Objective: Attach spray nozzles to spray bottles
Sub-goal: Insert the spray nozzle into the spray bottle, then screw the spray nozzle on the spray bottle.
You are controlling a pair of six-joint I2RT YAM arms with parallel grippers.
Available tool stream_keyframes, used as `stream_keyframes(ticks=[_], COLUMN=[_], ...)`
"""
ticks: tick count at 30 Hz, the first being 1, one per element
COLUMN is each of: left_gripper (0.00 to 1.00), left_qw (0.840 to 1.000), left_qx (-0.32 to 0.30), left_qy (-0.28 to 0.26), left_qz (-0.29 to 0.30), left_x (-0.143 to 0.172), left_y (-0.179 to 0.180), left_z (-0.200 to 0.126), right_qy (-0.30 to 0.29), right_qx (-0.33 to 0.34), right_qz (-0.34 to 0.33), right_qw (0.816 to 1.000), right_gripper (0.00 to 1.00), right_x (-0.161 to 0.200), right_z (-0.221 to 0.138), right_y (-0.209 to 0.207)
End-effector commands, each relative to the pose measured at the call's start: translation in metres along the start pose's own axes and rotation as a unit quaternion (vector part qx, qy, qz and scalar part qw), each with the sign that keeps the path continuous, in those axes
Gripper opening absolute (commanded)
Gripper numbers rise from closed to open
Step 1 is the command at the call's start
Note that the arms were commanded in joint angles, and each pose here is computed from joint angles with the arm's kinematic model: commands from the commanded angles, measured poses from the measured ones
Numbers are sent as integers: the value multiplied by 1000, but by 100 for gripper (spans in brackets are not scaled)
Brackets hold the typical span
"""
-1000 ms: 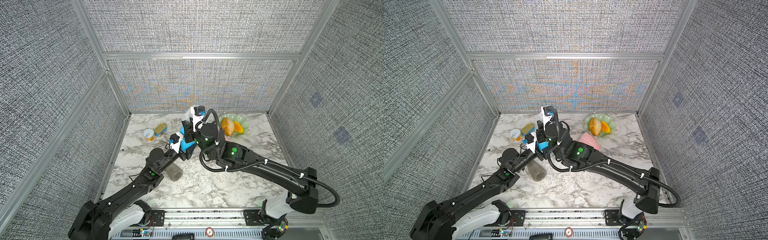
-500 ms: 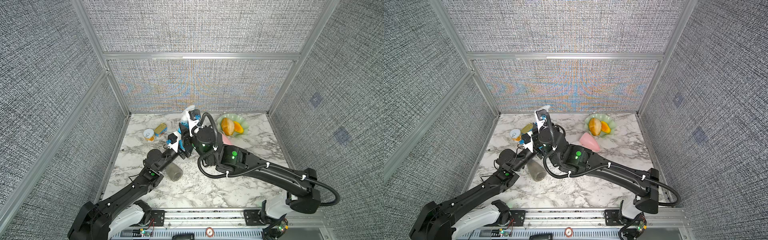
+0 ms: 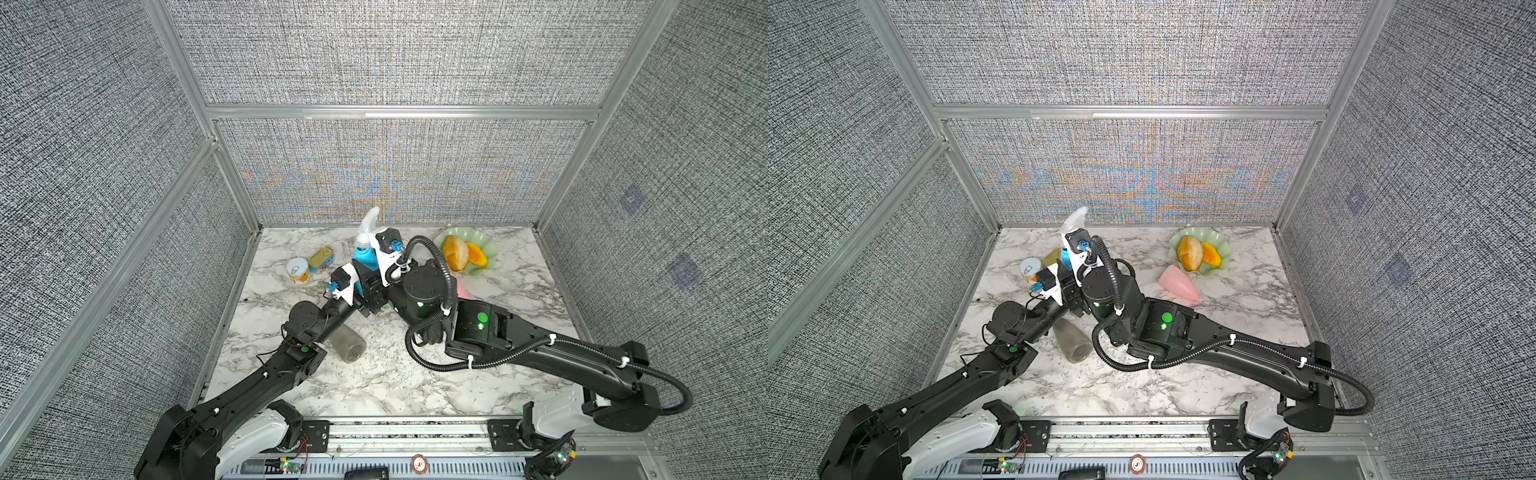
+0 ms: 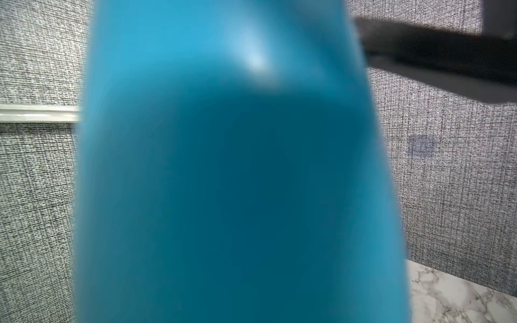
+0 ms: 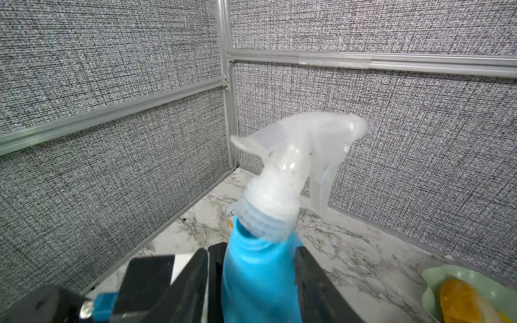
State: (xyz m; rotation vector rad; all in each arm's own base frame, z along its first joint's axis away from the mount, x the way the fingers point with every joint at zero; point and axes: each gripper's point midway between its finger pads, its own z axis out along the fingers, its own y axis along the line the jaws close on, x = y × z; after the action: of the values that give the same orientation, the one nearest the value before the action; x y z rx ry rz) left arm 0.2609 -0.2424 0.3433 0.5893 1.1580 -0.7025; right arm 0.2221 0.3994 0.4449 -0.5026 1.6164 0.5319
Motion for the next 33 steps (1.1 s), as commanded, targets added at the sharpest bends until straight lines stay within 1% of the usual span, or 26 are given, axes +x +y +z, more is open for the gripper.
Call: stream_keyframes(ticks=[1,5,8,11,15,20,22,24,27,30,31,32,33], left_gripper=[72,72,72,72,71,71,71,71,71,69,69,69,69], left_qw=[999,999,999,999,999,999,998,998,998,999,999,999,999], left_qx=[12,18,25,34,39,46,53,60,63,41,34,22,12], left_qy=[-35,-35,-31,-27,-24,-17,-12,-4,3,19,25,29,32], left_qz=[10,10,10,12,17,20,20,19,16,14,15,15,17], left_x=[-17,-16,-13,-12,-10,-7,-5,-2,2,7,9,11,13], left_y=[-4,-6,-8,-11,-12,-15,-17,-19,-19,-10,-8,-3,0], left_z=[-1,0,1,2,3,4,5,7,9,14,15,16,17], right_qy=[43,51,57,59,63,68,59,47,39,41,41,47,50], right_qx=[-40,-45,-48,-37,-54,-133,-148,-166,-196,-201,-198,-178,-162], right_qz=[-17,-17,-23,-22,-8,12,28,40,46,52,55,66,76], right_qw=[998,998,997,997,997,989,987,984,979,977,978,981,983], right_gripper=[52,52,52,52,52,50,48,48,52,62,66,69,69], right_x=[25,30,34,35,37,31,21,5,-18,-38,-43,-45,-52], right_z=[-5,-7,-14,-25,-39,-48,-47,-48,-47,-43,-41,-34,-29], right_y=[12,12,7,-12,-37,-54,-67,-74,-76,-74,-75,-80,-84])
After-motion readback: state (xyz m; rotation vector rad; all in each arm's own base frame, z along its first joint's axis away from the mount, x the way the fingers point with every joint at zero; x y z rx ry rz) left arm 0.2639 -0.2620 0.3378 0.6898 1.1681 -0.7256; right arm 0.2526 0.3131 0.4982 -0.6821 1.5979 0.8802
